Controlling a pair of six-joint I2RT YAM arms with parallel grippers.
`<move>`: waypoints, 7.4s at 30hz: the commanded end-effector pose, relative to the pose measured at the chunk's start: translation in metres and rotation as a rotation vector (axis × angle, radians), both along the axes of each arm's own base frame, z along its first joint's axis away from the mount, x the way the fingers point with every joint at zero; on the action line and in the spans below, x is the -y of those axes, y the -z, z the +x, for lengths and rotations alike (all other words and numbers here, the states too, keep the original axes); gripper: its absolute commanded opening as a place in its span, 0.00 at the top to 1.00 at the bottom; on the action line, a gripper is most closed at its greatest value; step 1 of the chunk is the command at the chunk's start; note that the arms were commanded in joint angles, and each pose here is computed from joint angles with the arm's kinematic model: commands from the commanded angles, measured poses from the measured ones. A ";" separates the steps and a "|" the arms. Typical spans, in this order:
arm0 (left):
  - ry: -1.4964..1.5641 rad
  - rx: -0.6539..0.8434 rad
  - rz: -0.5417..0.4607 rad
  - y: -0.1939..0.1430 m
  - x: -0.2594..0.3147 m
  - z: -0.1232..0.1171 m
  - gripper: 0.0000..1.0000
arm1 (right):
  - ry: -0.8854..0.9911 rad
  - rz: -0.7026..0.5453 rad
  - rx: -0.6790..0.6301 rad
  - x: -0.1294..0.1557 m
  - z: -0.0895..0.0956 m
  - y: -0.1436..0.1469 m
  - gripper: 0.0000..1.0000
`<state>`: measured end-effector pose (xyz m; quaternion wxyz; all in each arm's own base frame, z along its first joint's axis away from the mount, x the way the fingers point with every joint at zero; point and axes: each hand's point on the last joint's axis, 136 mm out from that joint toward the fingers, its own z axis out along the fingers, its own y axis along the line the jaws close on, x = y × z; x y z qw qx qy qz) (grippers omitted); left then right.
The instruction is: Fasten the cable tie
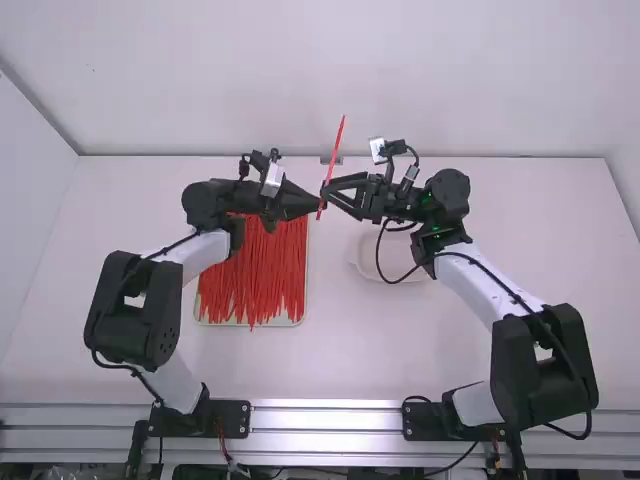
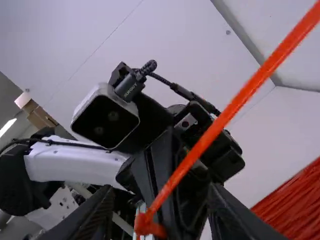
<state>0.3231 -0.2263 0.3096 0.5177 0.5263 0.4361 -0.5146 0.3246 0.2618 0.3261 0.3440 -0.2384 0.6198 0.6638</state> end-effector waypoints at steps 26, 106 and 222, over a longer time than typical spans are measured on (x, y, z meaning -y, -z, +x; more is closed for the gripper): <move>-0.185 -0.141 -0.076 -0.018 -0.044 0.040 0.01 | -0.055 -0.044 0.083 0.018 -0.007 -0.004 1.00; -0.705 -1.174 0.454 0.185 -0.118 0.025 0.01 | 0.704 -0.900 -0.315 0.159 0.044 0.256 1.00; -1.329 -0.678 0.456 0.144 -0.178 0.006 0.34 | 1.189 -0.995 0.040 0.259 -0.001 0.164 0.35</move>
